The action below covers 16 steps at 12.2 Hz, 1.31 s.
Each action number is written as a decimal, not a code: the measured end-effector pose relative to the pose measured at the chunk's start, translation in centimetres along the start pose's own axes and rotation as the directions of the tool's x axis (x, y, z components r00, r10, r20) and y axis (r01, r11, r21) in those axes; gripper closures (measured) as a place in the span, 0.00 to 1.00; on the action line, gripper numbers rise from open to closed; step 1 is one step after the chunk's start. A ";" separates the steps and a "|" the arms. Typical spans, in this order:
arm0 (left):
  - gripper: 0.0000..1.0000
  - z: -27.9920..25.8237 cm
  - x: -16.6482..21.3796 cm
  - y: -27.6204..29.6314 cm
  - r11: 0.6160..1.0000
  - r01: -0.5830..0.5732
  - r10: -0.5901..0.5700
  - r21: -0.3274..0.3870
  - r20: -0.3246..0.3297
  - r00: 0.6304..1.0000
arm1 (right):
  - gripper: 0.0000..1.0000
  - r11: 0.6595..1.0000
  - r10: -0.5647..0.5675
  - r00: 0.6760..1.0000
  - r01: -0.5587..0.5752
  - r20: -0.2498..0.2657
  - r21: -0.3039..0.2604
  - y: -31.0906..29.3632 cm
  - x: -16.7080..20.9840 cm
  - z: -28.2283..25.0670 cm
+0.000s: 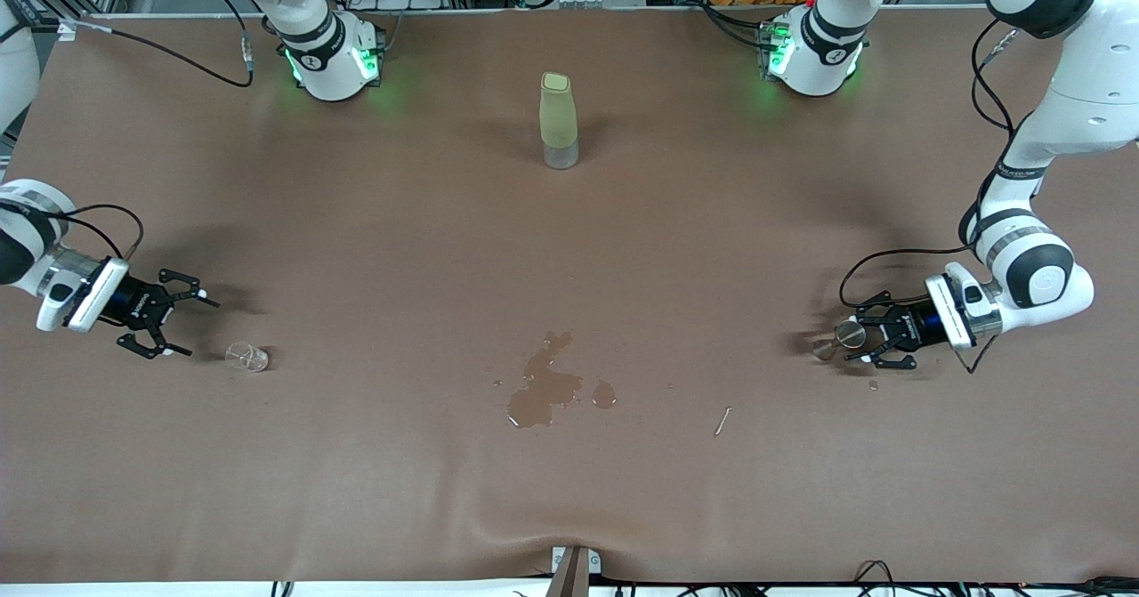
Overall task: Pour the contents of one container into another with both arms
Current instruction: 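Grasp the steel jigger with the left gripper while the right gripper grasps the beaker, then lift the jigger with the left gripper while the right gripper lifts the beaker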
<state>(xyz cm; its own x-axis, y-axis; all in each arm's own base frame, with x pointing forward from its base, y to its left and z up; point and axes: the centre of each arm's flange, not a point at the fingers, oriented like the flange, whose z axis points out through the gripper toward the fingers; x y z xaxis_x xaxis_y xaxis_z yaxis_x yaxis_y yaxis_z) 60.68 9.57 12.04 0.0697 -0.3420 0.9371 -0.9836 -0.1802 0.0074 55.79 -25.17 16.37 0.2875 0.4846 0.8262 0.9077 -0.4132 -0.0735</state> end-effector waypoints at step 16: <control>0.79 1.6 -0.9 0.2 0.998 0.062 -0.062 0.000 -0.028 0.998 | 0.00 0.995 0.007 0.981 -0.026 -0.193 -0.098 0.6 -3.9 8.4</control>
<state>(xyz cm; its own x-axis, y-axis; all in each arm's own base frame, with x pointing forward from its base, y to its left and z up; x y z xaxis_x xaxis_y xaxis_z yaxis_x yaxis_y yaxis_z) 60.68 8.40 10.60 0.1259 -0.3038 0.9444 -0.9773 -0.2013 0.0655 57.76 -20.82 8.39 0.2294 0.3241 0.9178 0.8655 -0.4993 -0.0400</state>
